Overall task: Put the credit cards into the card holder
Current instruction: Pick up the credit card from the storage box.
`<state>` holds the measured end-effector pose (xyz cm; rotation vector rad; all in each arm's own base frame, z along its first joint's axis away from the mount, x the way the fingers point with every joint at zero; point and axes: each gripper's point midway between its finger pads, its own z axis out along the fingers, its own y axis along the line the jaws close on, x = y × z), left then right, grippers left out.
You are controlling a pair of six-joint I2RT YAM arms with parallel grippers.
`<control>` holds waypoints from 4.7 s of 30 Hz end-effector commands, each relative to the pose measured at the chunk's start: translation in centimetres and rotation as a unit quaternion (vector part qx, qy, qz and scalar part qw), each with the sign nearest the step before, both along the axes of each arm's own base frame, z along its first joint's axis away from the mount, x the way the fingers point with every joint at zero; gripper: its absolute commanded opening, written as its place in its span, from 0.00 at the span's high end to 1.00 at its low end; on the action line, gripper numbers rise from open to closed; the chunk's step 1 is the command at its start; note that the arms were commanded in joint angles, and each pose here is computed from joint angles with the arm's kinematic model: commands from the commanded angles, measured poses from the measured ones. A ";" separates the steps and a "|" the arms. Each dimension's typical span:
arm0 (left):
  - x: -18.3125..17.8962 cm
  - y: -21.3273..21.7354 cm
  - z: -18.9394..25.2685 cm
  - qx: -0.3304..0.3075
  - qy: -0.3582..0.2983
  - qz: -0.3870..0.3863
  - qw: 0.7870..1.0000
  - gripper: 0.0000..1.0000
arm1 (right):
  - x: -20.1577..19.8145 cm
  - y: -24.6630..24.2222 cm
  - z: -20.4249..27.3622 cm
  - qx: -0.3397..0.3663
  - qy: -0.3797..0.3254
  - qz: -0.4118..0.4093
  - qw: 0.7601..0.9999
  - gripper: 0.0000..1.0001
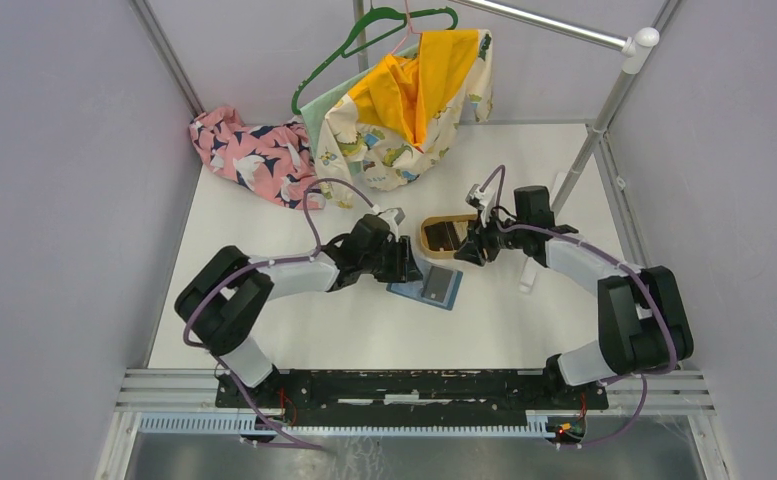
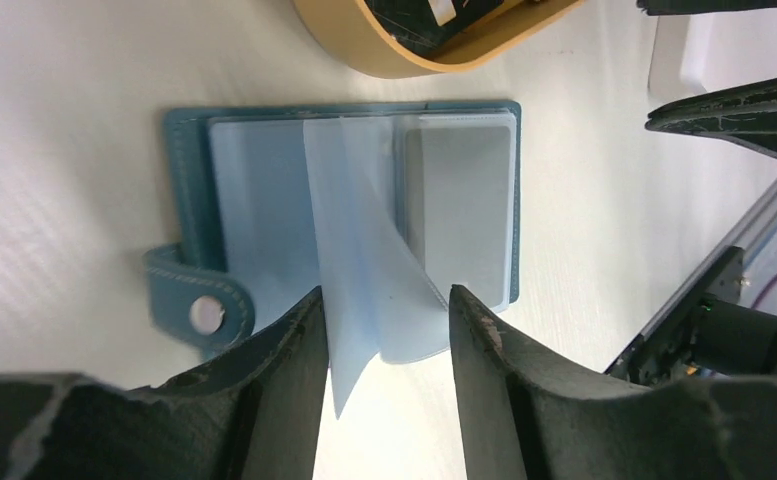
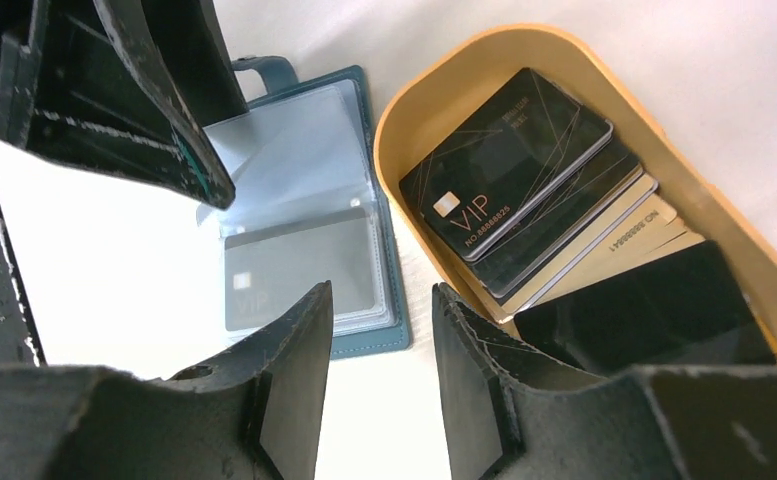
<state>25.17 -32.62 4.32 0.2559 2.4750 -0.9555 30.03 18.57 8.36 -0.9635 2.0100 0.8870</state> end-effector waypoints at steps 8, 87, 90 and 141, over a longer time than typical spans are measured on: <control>1.7 2.5 10.5 -0.026 -0.200 0.005 0.979 0.49 | 1.3 -0.8 5.2 -0.031 -0.208 0.044 0.977 0.52; 8.1 -4.4 3.1 -0.089 -0.061 -0.020 0.994 0.59 | 5.5 5.6 -0.8 0.121 0.204 -0.153 0.959 0.54; 8.1 -4.4 2.8 -0.088 -0.059 -0.018 0.994 0.59 | 5.4 5.7 0.2 0.131 0.196 -0.147 0.960 0.55; 8.0 -4.3 3.7 -0.091 -0.064 -0.020 0.994 0.59 | 6.2 3.8 -2.0 0.133 0.259 -0.163 0.943 0.55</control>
